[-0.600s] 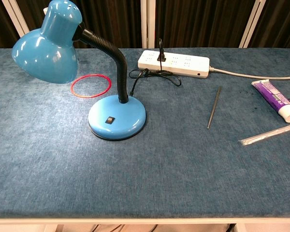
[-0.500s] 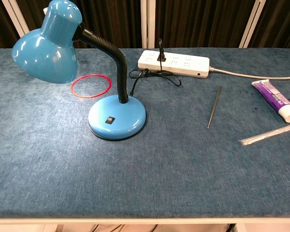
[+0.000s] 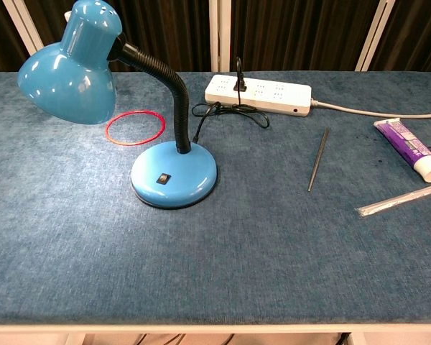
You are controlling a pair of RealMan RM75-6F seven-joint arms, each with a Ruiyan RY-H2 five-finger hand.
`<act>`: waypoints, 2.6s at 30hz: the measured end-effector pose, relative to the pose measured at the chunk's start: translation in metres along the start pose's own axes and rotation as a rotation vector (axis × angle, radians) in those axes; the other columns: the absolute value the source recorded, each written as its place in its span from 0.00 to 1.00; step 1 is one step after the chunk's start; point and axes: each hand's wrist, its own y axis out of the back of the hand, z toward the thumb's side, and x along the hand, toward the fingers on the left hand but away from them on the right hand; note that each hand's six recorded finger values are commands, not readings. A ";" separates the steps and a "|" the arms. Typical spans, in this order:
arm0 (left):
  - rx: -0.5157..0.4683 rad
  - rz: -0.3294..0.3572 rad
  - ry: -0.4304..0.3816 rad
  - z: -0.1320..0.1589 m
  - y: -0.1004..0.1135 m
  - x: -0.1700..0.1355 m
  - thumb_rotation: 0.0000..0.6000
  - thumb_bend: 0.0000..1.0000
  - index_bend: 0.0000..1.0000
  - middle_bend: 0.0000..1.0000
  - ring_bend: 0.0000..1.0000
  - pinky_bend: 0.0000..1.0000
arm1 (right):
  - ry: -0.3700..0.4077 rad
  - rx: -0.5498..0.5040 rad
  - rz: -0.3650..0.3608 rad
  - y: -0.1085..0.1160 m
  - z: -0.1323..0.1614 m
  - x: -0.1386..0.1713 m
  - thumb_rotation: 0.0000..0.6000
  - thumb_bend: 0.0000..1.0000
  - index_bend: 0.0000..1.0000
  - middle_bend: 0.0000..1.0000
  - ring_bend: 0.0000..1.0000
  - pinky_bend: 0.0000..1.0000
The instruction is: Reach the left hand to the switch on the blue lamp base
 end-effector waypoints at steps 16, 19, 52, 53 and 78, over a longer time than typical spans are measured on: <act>-0.040 -0.148 -0.193 0.076 -0.073 0.020 1.00 0.35 0.13 0.83 0.80 0.76 | 0.019 -0.003 -0.012 0.008 0.004 -0.002 1.00 0.30 0.00 0.00 0.00 0.00; -0.055 -0.163 -0.246 0.100 -0.081 0.030 1.00 0.38 0.13 0.83 0.80 0.76 | 0.012 -0.006 -0.010 0.008 0.002 -0.002 1.00 0.30 0.00 0.00 0.00 0.00; -0.068 -0.254 -0.440 0.199 -0.103 0.070 1.00 0.45 0.14 0.85 0.81 0.76 | -0.024 -0.012 0.016 0.005 -0.010 -0.005 1.00 0.31 0.00 0.00 0.00 0.00; -0.067 -0.256 -0.441 0.200 -0.103 0.071 1.00 0.45 0.14 0.85 0.81 0.76 | -0.027 -0.014 0.016 0.005 -0.011 -0.005 1.00 0.31 0.00 0.00 0.00 0.00; -0.066 -0.266 -0.466 0.221 -0.109 0.078 1.00 0.46 0.16 0.85 0.81 0.76 | -0.040 -0.026 0.019 0.004 -0.015 -0.008 1.00 0.31 0.00 0.00 0.00 0.00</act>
